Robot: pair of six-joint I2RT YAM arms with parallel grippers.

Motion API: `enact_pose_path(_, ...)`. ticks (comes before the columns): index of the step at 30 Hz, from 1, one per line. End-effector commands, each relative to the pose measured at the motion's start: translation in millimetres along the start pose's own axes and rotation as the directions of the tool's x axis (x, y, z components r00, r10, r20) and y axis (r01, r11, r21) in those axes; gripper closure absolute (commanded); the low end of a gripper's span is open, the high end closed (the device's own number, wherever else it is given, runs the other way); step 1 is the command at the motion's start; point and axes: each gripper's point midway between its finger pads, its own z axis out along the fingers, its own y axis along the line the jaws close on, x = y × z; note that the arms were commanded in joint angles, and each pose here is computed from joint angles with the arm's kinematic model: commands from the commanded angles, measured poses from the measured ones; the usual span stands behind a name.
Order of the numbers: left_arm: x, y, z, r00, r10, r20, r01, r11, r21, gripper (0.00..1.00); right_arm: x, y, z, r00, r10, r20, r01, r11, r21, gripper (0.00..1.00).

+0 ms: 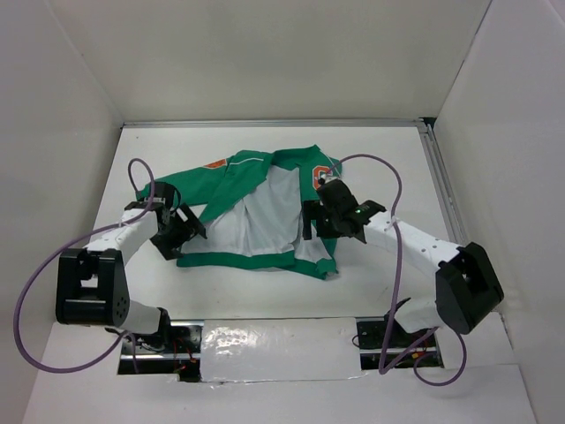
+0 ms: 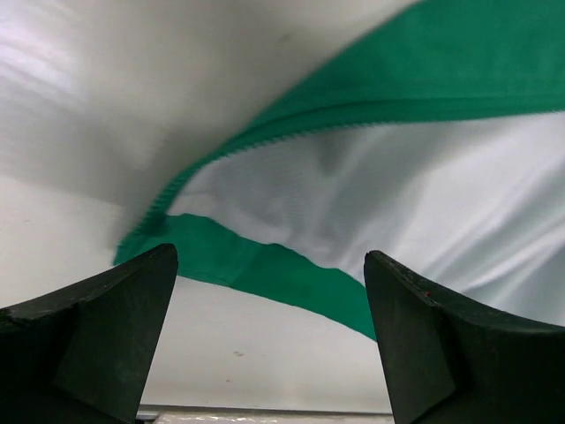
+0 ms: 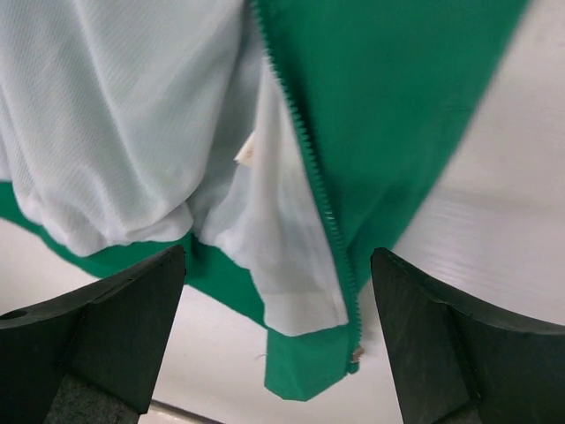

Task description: Zip up the jacket

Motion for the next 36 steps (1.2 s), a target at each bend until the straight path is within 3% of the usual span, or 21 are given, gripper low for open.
enact_pose_path(1, -16.0, 11.0, -1.0, 0.997, -0.006, 0.080, 0.011, 0.998, -0.063, 0.01, -6.7, 34.7, 4.2, 0.997, -0.079, -0.004, 0.078, 0.989, -0.126, 0.09)
enact_pose_path(7, -19.8, 12.5, -6.7, 0.988, 0.076, 0.137, -0.073, 0.997, -0.032, 0.01, -4.1, 37.3, 36.9, 0.994, -0.073, -0.079, 0.067, 0.995, -0.077, 0.10)
enact_pose_path(12, -36.0, 13.2, -30.7, 0.973, 0.033, 0.228, -0.035, 0.999, 0.005, 0.01, 4.3, 46.2, 52.7, 0.991, -0.068, -0.113, 0.063, 0.997, -0.055, 0.10)
enact_pose_path(16, -37.0, -0.5, -31.4, 0.975, 0.071, 0.209, -0.087, 0.994, 0.065, 0.01, 9.5, 11.2, 79.0, 0.988, 0.002, -0.151, 0.026, 0.983, 0.181, 0.12)
enact_pose_path(19, -37.6, 0.0, -24.8, 0.975, 0.095, 0.200, -0.108, 0.992, 0.059, 0.01, -3.3, -16.3, 79.5, 0.991, 0.059, -0.117, -0.019, 0.948, 0.317, 0.21)
enact_pose_path(27, -32.4, -9.3, 0.4, 0.976, 0.179, 0.125, -0.190, 0.979, 0.080, 0.01, -41.2, -96.6, 77.6, 0.968, 0.246, -0.056, -0.190, 0.854, 0.484, 0.24)
enact_pose_path(33, -3.8, -34.3, 23.8, 0.932, 0.355, 0.068, -0.360, 0.927, 0.105, 0.01, -91.5, -87.0, 65.7, 0.976, 0.216, 0.034, -0.215, 0.921, 0.326, 0.23)
enact_pose_path(36, -2.2, -28.9, 34.2, 0.933, 0.358, 0.031, -0.358, 0.933, 0.022, 0.01, -101.7, -68.0, 54.8, 0.984, 0.172, 0.058, -0.181, 0.949, 0.260, 0.22)
